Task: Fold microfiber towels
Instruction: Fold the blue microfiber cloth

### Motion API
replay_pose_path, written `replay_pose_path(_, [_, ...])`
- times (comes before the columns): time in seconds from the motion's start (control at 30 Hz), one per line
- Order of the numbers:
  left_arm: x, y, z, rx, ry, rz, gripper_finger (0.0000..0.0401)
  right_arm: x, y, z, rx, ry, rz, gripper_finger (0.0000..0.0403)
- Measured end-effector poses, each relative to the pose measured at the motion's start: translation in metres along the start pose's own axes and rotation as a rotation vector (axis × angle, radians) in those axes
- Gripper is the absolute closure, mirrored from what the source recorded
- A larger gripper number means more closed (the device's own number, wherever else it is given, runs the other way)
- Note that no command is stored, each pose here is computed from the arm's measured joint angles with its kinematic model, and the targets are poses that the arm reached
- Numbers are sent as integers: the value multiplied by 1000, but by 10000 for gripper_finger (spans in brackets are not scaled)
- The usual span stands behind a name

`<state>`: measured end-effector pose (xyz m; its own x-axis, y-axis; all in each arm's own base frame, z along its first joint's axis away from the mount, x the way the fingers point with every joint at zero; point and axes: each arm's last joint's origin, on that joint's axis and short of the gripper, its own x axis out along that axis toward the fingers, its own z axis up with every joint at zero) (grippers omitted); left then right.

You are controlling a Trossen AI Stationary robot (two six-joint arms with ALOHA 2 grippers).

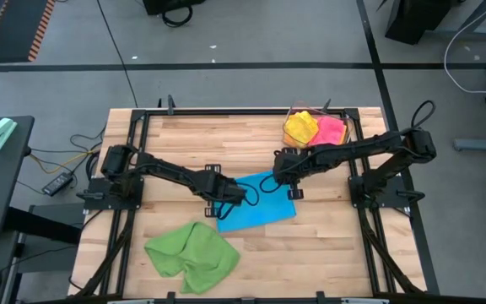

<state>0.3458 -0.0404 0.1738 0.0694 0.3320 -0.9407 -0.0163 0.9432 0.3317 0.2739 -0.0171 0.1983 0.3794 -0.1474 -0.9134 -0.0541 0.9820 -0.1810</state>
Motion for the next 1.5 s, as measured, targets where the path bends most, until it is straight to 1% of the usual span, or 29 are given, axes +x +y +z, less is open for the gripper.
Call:
replay_pose_path(0.13, [2,4,0,-13,9,-19,370,0,-2,0,-19,-5,-2,388])
replay_pose_path(0.33, [3,5,1,-16,12,-33,385,0,-3,1,-24,-15,-4,388])
replay_pose_path(0.43, [2,5,1,-16,12,-34,386,0,-3,1,-31,-15,-5,377])
replay_pose_path(0.53, [2,5,1,-20,11,-34,376,1,-5,1,-32,-9,-34,348])
replay_pose_path(0.73, [2,5,2,-47,1,-35,354,1,-10,0,-17,-4,-50,263])
replay_pose_path(0.87, [2,5,2,-67,0,-36,345,2,-15,-1,6,-8,-59,217])
replay_pose_path(1.0, [2,4,2,-80,1,-35,320,2,-22,-2,24,-2,-69,186])
replay_pose_path(1.13, [2,4,1,-122,11,-34,276,3,-25,-3,36,1,-72,162])
replay_pose_path(1.27, [1,2,-3,-138,44,-26,230,3,-26,-3,17,1,-73,143])
replay_pose_path(1.33, [0,1,-5,-145,60,-21,213,3,-27,-3,15,-6,-75,136])
replay_pose_path(1.4, [-2,1,-6,-151,63,-9,203,3,-29,-3,18,-7,-80,131])
replay_pose_path(1.5, [-10,2,-6,-155,73,18,204,3,-34,-4,29,-7,-87,127])
